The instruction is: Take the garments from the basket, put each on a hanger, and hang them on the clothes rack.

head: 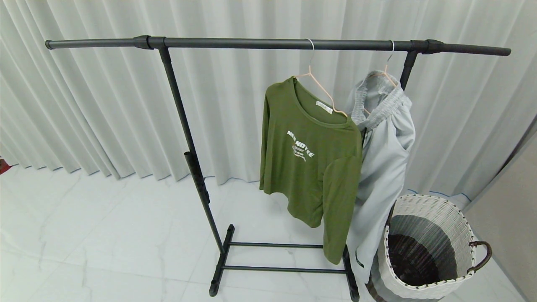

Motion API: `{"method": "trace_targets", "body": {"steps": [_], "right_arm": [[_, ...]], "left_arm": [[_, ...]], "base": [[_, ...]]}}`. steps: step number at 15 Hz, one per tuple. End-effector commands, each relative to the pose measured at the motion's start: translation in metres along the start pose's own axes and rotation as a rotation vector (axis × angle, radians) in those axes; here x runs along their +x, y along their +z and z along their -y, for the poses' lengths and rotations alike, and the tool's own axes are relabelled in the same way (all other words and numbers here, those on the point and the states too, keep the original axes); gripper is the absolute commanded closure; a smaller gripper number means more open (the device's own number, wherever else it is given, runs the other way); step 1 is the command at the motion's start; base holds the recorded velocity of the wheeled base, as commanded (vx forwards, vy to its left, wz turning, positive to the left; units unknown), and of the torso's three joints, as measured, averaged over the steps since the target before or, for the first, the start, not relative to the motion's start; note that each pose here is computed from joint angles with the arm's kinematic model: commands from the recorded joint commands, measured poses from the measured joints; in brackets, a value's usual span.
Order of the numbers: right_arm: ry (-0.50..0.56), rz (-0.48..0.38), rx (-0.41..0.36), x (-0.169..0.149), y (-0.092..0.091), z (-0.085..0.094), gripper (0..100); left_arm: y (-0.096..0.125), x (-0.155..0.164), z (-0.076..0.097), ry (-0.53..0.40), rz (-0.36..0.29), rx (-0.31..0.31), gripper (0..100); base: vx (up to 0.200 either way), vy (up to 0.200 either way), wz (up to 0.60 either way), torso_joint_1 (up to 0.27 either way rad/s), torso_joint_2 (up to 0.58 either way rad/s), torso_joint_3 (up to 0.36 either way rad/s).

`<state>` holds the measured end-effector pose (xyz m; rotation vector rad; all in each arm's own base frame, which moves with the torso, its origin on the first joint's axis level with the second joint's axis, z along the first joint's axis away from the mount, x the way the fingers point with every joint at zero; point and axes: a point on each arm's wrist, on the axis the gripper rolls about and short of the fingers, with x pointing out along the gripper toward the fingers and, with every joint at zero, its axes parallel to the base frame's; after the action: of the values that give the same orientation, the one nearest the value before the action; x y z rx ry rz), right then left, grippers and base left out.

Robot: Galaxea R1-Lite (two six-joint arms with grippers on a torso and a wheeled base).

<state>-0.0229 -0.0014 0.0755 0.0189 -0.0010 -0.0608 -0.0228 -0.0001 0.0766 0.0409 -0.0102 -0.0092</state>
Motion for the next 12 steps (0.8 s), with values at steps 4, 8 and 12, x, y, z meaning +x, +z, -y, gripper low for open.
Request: {"method": "trace_targets", "body": {"steps": [4,8,12], "right_arm": [[-0.001,0.0,-0.001,0.0,0.0,0.0,0],[-0.001,0.0,-0.001,0.0,0.0,0.0,0],[-0.001,-0.002,-0.001,0.0001,0.0,0.0,0]], "left_arm": [[0.0,0.0,0.0,0.0,0.001,0.001,0],[0.0002,0.0,0.0,0.0,0.002,0.001,0],[0.0,0.0,0.0,0.0,0.001,0.001,0]], "base": [[0.0,0.0,0.0,0.0,0.0,0.0],[0.0,0.0,0.0,0.0,0.0,0.0],[0.0,0.0,0.0,0.0,0.0,0.0]]}}
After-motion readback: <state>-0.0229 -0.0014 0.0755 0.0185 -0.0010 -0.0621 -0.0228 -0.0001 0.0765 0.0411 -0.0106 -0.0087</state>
